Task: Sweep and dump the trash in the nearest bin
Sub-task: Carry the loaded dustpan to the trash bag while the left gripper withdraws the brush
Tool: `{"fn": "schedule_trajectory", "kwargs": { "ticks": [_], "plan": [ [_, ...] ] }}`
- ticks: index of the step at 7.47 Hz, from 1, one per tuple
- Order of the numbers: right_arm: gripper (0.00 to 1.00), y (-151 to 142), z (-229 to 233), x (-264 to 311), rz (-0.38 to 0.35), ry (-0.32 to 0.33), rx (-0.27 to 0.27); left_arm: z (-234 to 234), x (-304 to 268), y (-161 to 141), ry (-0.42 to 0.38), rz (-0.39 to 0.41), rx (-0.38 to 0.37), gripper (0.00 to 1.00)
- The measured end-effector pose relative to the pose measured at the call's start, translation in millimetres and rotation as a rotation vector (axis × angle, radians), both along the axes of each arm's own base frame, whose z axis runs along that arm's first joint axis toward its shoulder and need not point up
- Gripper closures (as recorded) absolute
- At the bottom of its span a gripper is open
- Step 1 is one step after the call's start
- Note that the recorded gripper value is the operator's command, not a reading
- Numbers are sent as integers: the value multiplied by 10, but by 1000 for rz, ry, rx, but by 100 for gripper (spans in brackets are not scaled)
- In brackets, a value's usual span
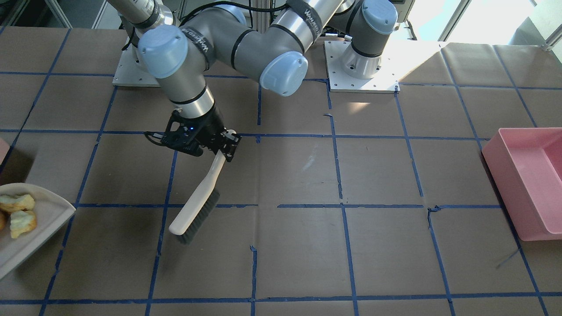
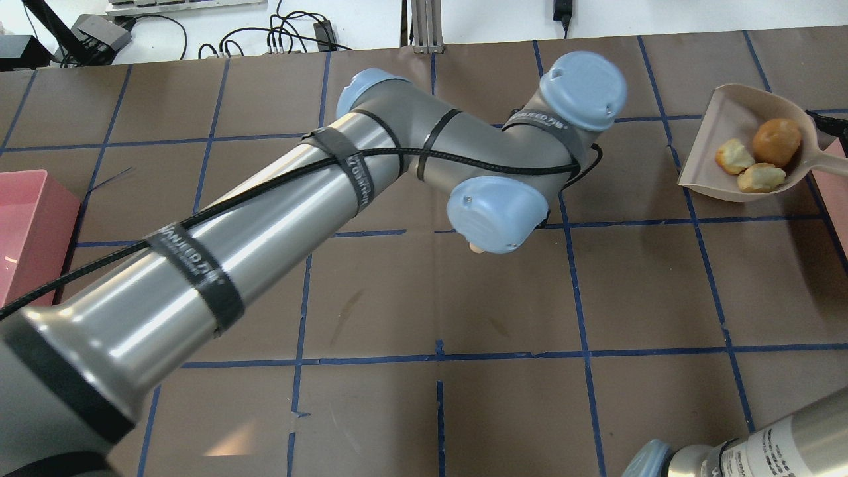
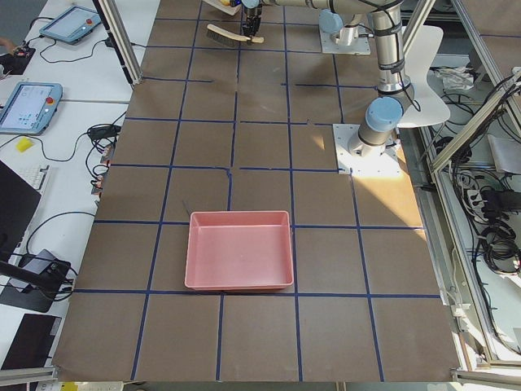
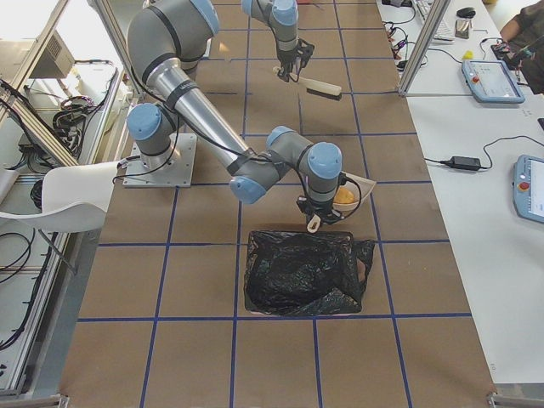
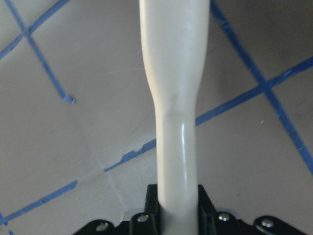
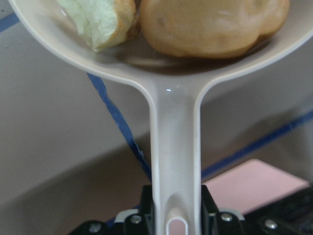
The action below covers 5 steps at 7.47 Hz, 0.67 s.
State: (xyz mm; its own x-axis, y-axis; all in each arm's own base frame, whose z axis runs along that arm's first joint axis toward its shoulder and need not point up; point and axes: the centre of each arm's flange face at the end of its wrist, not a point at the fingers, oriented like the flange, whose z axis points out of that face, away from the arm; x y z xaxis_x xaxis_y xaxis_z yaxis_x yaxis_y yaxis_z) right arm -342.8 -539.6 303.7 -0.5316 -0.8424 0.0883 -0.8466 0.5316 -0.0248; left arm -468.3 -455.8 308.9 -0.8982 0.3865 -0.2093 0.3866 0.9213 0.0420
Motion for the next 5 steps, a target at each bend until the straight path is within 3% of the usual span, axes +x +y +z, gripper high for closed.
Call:
{"fn": "schedule_trajectory", "kwargs": {
  "ticks": [3, 5],
  "plan": [
    [88, 1051, 1007, -769, -209, -41, 2, -383, 705, 900, 21, 120, 102, 100],
    [88, 1736, 1632, -1015, -328, -70, 25, -548, 800, 1098, 50, 215, 125, 100]
  ]
}}
